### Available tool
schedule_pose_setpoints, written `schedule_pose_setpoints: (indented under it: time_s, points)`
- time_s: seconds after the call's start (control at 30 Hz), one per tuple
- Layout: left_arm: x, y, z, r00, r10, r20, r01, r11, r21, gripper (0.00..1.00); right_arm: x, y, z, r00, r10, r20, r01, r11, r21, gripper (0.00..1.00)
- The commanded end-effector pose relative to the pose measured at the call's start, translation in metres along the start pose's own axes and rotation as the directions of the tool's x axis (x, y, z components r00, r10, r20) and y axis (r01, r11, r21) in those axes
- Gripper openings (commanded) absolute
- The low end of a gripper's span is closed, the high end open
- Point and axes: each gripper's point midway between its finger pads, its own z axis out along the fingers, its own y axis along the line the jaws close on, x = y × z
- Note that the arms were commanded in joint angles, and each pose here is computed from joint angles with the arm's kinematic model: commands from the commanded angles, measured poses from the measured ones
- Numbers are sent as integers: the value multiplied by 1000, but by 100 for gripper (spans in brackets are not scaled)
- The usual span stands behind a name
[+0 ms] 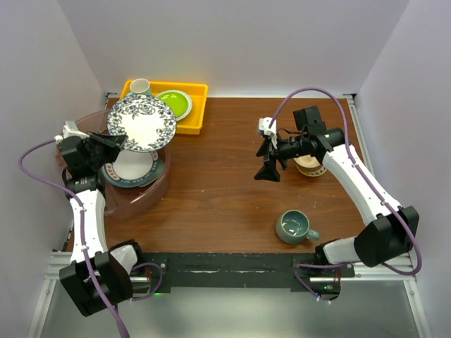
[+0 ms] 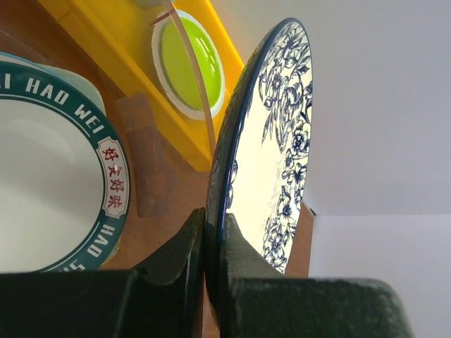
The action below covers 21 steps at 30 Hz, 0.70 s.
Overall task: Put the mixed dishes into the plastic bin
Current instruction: Place the plate in the plastic bin.
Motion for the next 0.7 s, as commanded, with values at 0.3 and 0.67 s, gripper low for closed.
schedule_pose_setpoints:
  time_s: [0.3, 0.67]
  points:
    - [-32, -17, -5, 991, -45, 125, 32, 994, 109, 0, 2, 0, 3, 1000, -17, 21, 17, 1000, -10, 91]
    - [-49, 10, -10, 959, -176, 220, 189, 981, -39, 0, 4, 0, 4, 1000, -18, 20, 19, 1000, -15, 92]
